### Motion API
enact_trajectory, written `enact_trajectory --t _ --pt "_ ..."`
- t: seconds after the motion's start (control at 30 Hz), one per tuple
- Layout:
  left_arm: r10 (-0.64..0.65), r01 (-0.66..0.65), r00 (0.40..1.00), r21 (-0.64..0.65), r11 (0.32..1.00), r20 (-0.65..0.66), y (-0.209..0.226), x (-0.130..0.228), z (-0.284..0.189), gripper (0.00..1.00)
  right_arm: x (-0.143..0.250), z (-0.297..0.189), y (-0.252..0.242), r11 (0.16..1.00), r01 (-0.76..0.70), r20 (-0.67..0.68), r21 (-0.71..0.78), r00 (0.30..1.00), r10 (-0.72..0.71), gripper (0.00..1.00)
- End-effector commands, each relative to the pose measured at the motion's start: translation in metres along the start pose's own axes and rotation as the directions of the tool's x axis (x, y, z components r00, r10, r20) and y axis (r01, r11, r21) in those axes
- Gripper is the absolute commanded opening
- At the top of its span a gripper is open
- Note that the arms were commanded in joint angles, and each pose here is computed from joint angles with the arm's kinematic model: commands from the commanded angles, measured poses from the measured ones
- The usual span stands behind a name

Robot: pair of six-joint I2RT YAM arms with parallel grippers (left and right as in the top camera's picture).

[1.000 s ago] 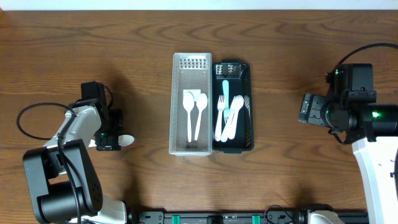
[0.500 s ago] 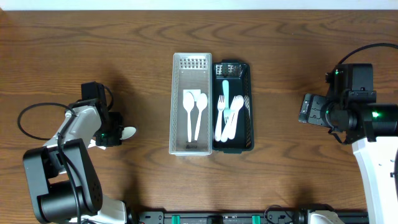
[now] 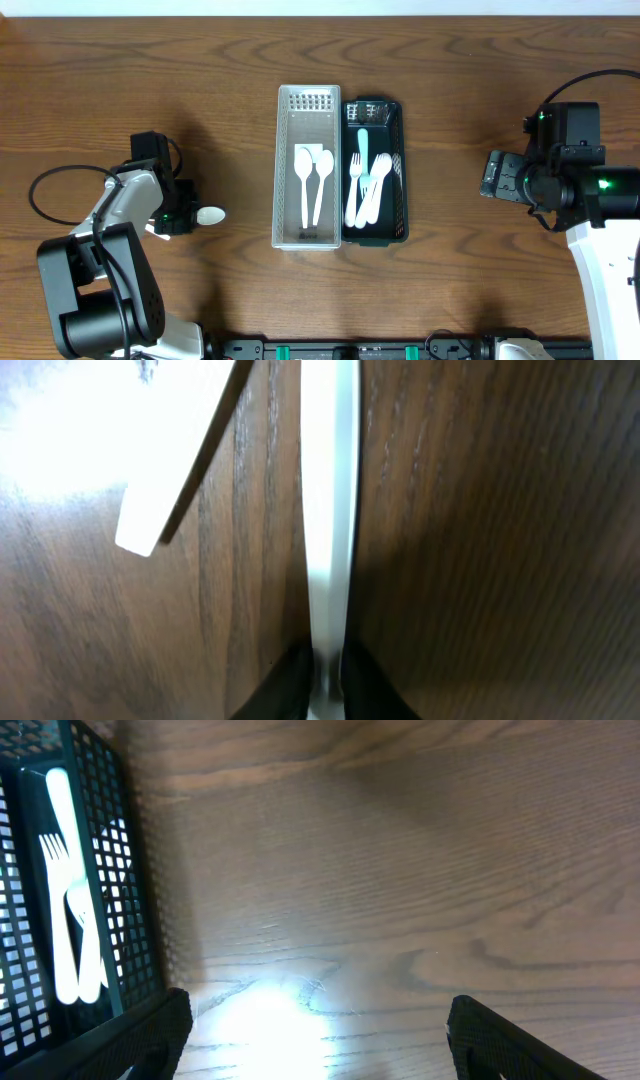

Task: Pack container
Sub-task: 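Move left gripper to the next white spoon and grasp its handle, then carry the white spoon into the clear basket and release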

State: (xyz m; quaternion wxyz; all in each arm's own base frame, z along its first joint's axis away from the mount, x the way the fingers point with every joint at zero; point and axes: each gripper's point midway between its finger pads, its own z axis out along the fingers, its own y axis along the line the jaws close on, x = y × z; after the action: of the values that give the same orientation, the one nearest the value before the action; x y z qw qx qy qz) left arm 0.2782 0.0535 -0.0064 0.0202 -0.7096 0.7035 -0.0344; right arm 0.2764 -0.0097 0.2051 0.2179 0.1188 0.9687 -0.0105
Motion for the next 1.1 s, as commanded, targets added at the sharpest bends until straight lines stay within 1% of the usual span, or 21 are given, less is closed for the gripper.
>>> enact_trajectory --t 0.0,0.3,0.37,0.43,0.53,0.6,0.73,0.83,0.87,0.9,0.97,1.0,1.03,1.07 --pt "0.004 -0.005 1.000 -0.051 0.999 -0.019 0.011 0.003 0.013 0.12 0.000 0.001 -0.004 1.000 0.000 -0.005 0.005 1.000 0.000 0.85" --pt "0.012 -0.013 0.999 -0.043 0.999 -0.045 0.009 0.007 0.013 0.11 0.000 0.001 -0.004 1.000 0.000 -0.005 0.005 1.000 0.000 0.85" --pt "0.079 -0.081 0.996 -0.035 0.996 -0.051 0.008 0.008 0.012 0.06 0.000 0.001 -0.004 1.000 0.000 -0.005 0.005 1.000 0.000 0.85" --pt "0.171 -0.172 0.983 -0.016 0.985 -0.063 0.005 0.009 0.009 0.06 0.000 0.001 -0.004 1.000 0.000 -0.005 0.005 1.000 0.000 0.85" --pt "0.261 -0.261 0.964 0.010 0.965 -0.057 0.001 0.010 0.002 0.06 0.000 0.001 -0.004 1.000 0.000 -0.005 0.005 1.000 0.000 0.85" --pt "0.326 -0.325 0.945 0.047 0.945 -0.037 -0.005 0.010 -0.010 0.06 0.000 0.001 -0.004 1.000 0.000 -0.005 0.005 1.000 0.000 0.85" --pt "0.433 -0.434 0.900 0.165 0.886 0.046 -0.027 0.017 -0.055 0.06 0.000 0.001 -0.004 1.000 0.000 -0.005 0.005 1.000 0.000 0.85" --pt "0.529 -0.544 0.838 0.256 0.799 0.132 -0.043 0.033 -0.099 0.06 0.000 0.001 -0.004 1.000 0.000 -0.004 0.005 1.000 0.000 0.85" --pt "0.562 -0.582 0.812 0.279 0.764 0.157 -0.047 0.040 -0.114 0.06 0.000 0.001 -0.004 1.000 0.000 -0.004 0.005 1.000 0.000 0.85" --pt "0.605 -0.632 0.774 0.300 0.715 0.187 -0.050 0.051 -0.131 0.06 0.000 0.001 -0.004 1.000 -0.001 -0.004 0.005 1.000 0.001 0.85" --pt "0.689 -0.726 0.683 0.326 0.606 0.243 -0.054 0.074 -0.158 0.06 -0.001 0.001 -0.004 1.000 -0.001 -0.001 0.004 1.000 0.001 0.85" --pt "0.730 -0.773 0.627 0.332 0.541 0.271 -0.056 0.086 -0.169 0.06 -0.001 0.001 -0.004 1.000 -0.001 0.000 0.004 1.000 0.001 0.85" --pt "0.771 -0.818 0.563 0.335 0.468 0.299 -0.057 0.100 -0.180 0.06 -0.002 0.001 -0.004 1.000 -0.001 0.002 0.003 1.000 0.001 0.85" --pt "0.810 -0.862 0.485 0.333 0.381 0.329 -0.058 0.115 -0.190 0.06 -0.002 0.001 -0.004 1.000 -0.001 0.002 0.003 1.000 0.001 0.85"
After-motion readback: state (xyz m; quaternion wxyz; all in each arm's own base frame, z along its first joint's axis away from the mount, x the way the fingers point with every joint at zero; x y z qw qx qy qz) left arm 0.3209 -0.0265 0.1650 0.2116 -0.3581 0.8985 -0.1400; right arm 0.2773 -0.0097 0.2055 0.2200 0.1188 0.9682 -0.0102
